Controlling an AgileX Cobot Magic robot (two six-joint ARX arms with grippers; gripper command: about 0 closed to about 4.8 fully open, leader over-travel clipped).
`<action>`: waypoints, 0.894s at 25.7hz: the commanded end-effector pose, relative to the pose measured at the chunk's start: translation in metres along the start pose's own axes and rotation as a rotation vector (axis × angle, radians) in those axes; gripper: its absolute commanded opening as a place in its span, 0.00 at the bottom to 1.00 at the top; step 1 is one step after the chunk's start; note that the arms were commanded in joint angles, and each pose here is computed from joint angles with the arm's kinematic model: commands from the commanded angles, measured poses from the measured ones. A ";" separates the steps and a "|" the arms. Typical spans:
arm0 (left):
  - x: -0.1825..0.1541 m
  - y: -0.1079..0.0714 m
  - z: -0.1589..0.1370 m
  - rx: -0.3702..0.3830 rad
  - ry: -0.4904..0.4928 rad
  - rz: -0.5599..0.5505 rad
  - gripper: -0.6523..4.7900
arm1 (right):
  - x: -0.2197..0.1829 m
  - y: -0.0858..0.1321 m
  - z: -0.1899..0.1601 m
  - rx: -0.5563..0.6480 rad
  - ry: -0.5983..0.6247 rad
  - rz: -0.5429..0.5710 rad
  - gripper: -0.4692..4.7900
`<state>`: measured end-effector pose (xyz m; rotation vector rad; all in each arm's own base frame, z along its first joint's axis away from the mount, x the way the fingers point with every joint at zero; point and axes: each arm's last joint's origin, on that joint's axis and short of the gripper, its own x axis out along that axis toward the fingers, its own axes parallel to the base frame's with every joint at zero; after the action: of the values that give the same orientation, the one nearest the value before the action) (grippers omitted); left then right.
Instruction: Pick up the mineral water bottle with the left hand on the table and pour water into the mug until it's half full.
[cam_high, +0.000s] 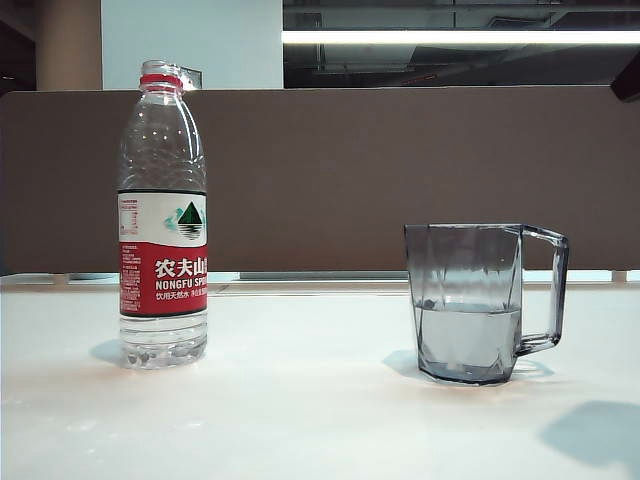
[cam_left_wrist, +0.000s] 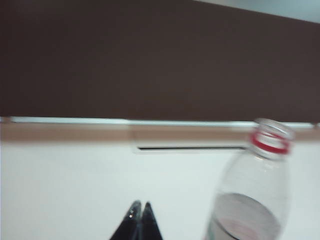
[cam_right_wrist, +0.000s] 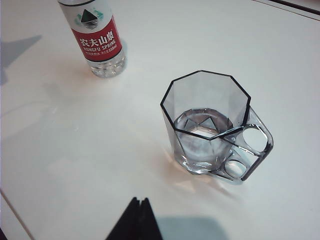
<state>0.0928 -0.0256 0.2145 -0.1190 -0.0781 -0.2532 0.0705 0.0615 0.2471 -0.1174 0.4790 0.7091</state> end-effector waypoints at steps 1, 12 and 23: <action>-0.005 0.006 0.000 0.010 -0.013 0.042 0.11 | -0.002 0.000 0.003 0.002 -0.026 -0.001 0.09; -0.007 0.020 -0.019 0.049 -0.036 0.150 0.11 | -0.002 0.000 0.003 0.002 -0.026 -0.001 0.09; -0.005 0.024 -0.041 0.132 0.034 0.164 0.11 | -0.002 0.000 0.003 0.002 -0.026 -0.001 0.09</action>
<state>0.0970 -0.0068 0.1704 -0.0075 -0.0487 -0.0883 0.0705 0.0614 0.2472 -0.1171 0.4786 0.7087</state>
